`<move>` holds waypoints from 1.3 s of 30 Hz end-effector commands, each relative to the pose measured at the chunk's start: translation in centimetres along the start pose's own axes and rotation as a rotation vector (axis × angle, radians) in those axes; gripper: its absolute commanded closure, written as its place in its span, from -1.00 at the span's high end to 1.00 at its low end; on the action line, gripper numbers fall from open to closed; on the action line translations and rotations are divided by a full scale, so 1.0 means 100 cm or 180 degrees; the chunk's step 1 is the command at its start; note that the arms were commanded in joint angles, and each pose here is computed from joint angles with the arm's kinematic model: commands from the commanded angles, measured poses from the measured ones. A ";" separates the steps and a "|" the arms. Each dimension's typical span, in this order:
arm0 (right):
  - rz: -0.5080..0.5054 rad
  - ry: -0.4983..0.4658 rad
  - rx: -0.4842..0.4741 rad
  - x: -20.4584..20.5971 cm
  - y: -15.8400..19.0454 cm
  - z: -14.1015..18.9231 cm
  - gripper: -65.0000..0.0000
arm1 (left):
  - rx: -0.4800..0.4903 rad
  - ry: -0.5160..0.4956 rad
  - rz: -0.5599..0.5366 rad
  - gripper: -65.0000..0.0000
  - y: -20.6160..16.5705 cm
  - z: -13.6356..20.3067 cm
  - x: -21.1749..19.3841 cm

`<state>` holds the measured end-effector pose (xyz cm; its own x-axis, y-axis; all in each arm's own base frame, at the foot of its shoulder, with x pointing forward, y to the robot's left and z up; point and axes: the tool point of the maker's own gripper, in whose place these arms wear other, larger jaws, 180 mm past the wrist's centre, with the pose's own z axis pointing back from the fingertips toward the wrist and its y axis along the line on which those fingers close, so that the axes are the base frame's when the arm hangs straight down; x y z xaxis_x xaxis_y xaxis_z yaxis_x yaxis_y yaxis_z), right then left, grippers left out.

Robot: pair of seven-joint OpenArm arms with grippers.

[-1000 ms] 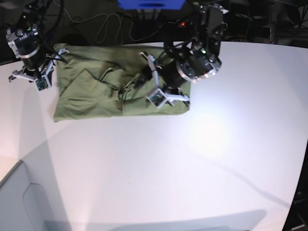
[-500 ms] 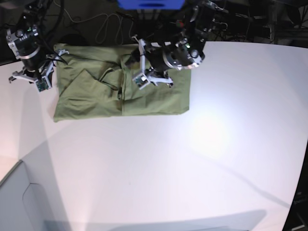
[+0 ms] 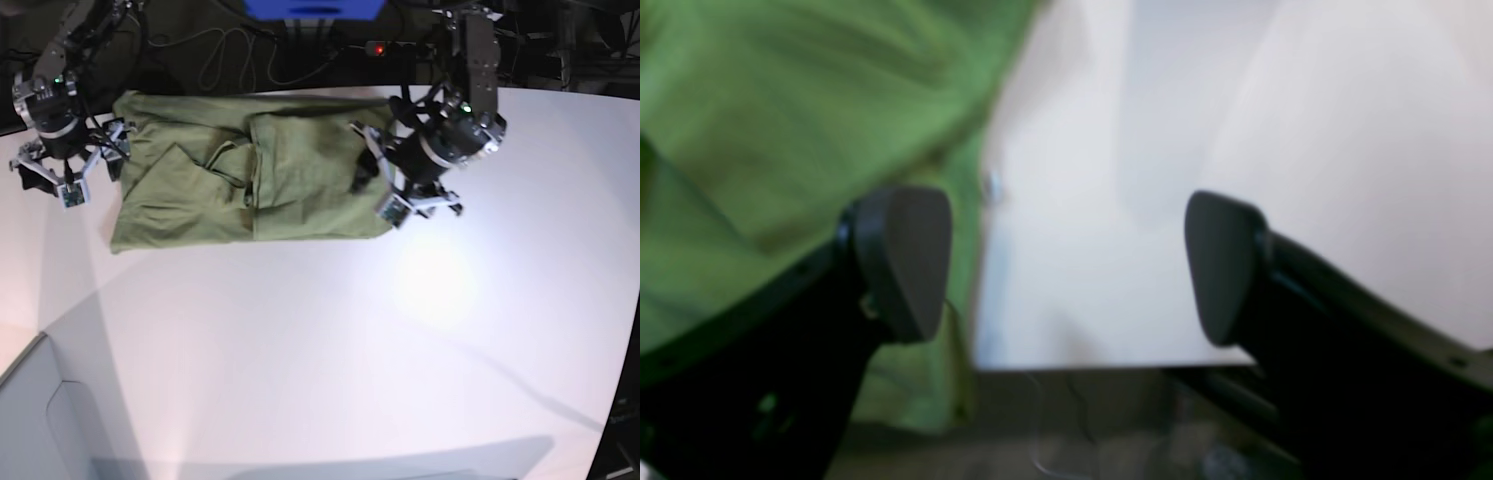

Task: Fold the T-shirt properly
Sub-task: 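Open the left gripper and lift it away from the folded shirt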

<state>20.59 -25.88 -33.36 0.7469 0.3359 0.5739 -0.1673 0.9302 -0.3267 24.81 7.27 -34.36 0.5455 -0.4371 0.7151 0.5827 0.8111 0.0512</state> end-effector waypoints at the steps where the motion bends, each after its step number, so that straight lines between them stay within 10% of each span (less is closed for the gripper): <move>1: 0.0010 -0.0090 0.0030 0.006 0.003 0.003 0.70 | 0.0130 -0.0150 0.0042 -0.13 0.015 0.008 0.010; 9: -0.0448 -0.0290 0.0405 0.021 0.038 -0.017 0.71 | 0.0843 0.0023 0.0442 -0.13 0.087 0.043 -0.029; 29: -0.1017 0.0168 0.0757 -0.032 0.059 -0.060 0.68 | 0.0869 -0.0018 0.0897 -0.13 0.098 0.076 -0.064; 39: -0.1114 0.0324 0.0950 -0.047 0.080 -0.069 -0.47 | 0.0846 0.0002 0.0910 -0.13 0.095 0.076 -0.067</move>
<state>21.30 -21.42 -42.98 0.8091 -0.0375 0.5865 -0.0382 0.9925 0.1162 21.59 21.06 -34.31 0.6945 -0.1794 0.6968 0.2260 0.9738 0.0255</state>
